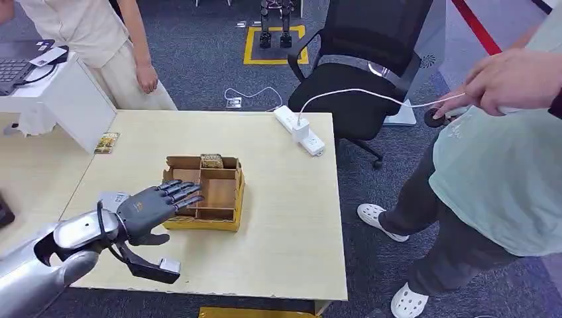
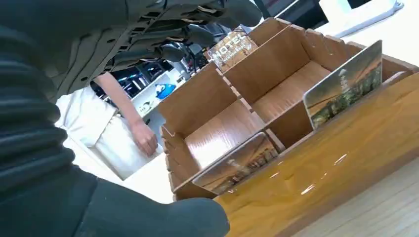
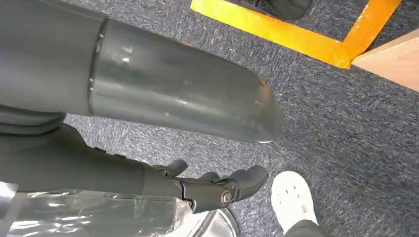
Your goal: Pass the card to the sensor for recognition and then transmit it.
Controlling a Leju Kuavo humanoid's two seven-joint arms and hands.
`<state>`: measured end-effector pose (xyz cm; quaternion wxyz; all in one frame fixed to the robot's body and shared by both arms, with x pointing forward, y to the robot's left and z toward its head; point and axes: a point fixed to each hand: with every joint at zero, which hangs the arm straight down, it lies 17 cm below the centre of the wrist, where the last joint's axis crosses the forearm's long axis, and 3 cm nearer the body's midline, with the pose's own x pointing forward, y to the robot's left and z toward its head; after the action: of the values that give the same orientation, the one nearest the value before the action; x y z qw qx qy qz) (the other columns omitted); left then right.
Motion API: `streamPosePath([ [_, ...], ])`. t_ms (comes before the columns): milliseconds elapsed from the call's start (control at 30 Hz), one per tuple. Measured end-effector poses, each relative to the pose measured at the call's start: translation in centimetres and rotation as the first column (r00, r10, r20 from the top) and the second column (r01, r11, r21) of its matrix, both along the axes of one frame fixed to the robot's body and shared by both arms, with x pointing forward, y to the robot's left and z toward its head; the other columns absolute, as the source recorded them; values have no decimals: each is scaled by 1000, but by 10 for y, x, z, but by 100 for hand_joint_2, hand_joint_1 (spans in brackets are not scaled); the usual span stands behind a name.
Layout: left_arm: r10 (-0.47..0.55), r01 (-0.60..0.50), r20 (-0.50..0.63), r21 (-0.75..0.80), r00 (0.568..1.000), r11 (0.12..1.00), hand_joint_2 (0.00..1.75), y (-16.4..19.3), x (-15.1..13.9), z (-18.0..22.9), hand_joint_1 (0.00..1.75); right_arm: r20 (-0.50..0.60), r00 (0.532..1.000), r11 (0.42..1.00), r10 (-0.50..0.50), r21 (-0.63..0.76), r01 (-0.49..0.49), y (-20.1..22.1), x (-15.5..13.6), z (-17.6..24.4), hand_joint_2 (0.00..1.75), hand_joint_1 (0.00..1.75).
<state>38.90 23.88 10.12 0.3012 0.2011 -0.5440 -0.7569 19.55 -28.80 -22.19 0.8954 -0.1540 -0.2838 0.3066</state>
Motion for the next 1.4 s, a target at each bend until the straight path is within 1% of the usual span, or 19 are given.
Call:
streamPosePath([
  [233, 20, -20, 29, 0, 999, 1000, 175, -4, 5, -4, 0, -6, 1000, 1000, 7, 3, -7, 2, 0, 0, 0, 0],
  [467, 80, -82, 83, 20, 993, 996, 175, -6, 14, -13, 0, -7, 1000, 1000, -1, 5, 1, 4, -1, 1, 0, 0],
  [900, 146, -149, 76, 27, 986, 989, 175, -3, 16, -31, 0, -3, 1000, 1000, -9, 8, 9, 4, -2, 3, 0, 0],
  [1200, 180, -180, 77, 4, 981, 984, 175, 0, 21, -29, 0, -6, 1000, 1000, -17, 9, 17, 4, -5, 2, 0, 0],
  [1400, 217, -218, 103, 1, 971, 976, 175, 6, 28, -25, 0, -4, 1000, 1000, -20, 11, 20, 4, -5, 3, 0, 0],
])
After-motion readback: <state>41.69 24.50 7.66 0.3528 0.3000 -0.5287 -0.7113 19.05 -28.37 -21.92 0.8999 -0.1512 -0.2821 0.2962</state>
